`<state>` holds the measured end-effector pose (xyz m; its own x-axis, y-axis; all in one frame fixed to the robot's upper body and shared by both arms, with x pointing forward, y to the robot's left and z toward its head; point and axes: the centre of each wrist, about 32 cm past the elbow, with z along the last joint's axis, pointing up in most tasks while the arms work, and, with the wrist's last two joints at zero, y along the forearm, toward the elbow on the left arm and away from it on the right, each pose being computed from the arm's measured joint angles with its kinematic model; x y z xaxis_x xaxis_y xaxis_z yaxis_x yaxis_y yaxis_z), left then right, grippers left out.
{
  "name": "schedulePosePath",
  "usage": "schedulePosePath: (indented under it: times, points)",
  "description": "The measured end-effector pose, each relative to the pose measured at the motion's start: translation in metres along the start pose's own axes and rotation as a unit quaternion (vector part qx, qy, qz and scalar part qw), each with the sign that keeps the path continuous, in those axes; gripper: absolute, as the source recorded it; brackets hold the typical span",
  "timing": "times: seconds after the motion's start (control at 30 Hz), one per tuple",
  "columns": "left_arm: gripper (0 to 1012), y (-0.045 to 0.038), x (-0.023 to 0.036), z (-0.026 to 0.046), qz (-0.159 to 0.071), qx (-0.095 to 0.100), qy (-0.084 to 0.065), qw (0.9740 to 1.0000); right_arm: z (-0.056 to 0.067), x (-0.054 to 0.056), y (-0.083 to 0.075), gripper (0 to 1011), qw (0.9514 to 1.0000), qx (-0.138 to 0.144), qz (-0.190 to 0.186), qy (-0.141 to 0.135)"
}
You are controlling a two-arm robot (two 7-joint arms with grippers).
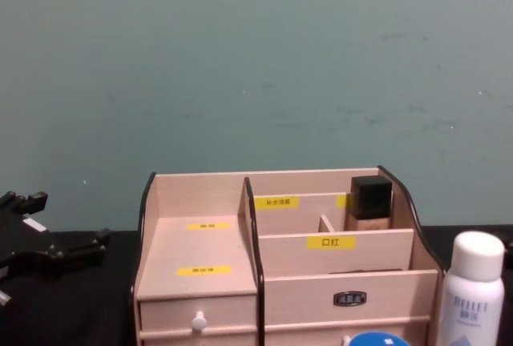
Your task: Pick up the facial cleanser and watermelon frost from the table and place them into the tiered storage box.
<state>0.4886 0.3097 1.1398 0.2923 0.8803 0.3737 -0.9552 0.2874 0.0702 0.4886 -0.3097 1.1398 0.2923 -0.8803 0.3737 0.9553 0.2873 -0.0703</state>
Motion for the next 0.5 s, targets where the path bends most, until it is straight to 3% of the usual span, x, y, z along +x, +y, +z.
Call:
schedulePosePath:
  times: [0.5]
  points:
    - [1009,0.0000,0.0000,0.0000,0.000,0.000,0.000,1.0000,0.0000,0.0000,0.0000,1002,1.0000,0.000,0.000,0.000]
